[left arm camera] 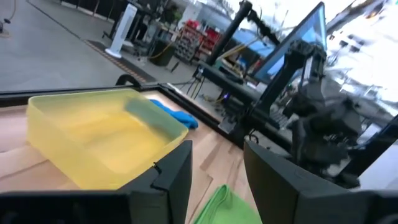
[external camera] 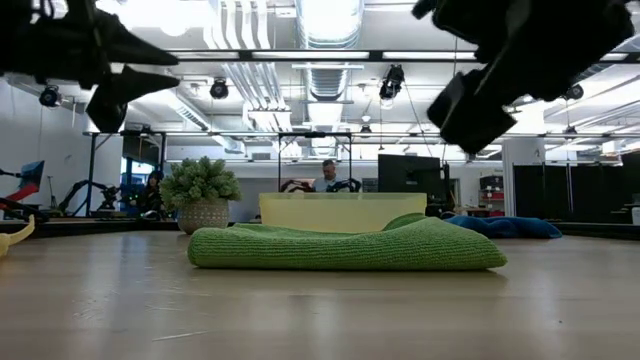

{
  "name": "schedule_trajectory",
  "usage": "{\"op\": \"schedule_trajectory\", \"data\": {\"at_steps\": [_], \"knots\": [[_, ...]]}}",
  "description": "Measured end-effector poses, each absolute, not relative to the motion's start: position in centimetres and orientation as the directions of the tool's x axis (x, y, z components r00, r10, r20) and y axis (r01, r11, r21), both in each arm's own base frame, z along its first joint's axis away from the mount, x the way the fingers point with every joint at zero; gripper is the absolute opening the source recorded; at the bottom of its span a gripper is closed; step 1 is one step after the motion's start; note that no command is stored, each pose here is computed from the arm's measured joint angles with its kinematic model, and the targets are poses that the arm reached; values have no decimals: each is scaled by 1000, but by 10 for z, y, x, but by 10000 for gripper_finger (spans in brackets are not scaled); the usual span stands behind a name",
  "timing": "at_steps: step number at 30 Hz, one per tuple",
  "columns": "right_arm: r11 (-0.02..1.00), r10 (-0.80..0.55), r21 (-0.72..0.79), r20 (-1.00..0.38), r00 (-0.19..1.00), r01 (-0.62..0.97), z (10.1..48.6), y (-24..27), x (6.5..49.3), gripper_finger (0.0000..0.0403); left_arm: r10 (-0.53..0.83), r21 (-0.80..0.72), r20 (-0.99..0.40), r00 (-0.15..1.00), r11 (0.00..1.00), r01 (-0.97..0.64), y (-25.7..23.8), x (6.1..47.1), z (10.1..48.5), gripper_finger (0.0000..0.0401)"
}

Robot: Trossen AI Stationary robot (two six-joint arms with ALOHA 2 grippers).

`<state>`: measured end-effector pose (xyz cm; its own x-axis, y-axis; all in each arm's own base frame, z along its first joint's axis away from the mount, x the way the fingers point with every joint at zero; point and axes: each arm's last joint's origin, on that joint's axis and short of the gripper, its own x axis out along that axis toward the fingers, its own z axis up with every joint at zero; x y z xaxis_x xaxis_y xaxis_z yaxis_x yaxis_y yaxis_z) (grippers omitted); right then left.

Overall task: Fold microfiber towels
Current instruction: Put the green towel into the yellow bin

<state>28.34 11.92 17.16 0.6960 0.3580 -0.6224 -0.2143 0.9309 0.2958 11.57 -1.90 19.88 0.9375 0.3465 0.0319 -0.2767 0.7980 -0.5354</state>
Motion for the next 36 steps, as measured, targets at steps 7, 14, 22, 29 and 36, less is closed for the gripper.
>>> {"op": "schedule_trajectory", "data": {"at_steps": [7, 14, 22, 29, 36], "knots": [[969, 231, 131, -789, 569, -212, 155, 126, 306, 241, 354, -570, 92, 931, 785, -242, -13, 99, 178, 131], [974, 182, 95, -872, 455, -207, 140, 129, 313, 230, 359, -541, 47, 932, 794, -279, -11, 93, 172, 131], [980, 119, 40, -905, 409, -196, 123, 136, 314, 224, 359, -528, 24, 933, 797, -293, -12, 96, 169, 131], [981, -49, -127, -891, 451, -144, 121, 140, 309, 217, 358, -507, -8, 934, 803, -313, -13, 98, 166, 131], [960, -165, -253, -857, 488, -121, 118, 150, 301, 197, 359, -485, -39, 933, 809, -331, -14, 101, 163, 131]]}}
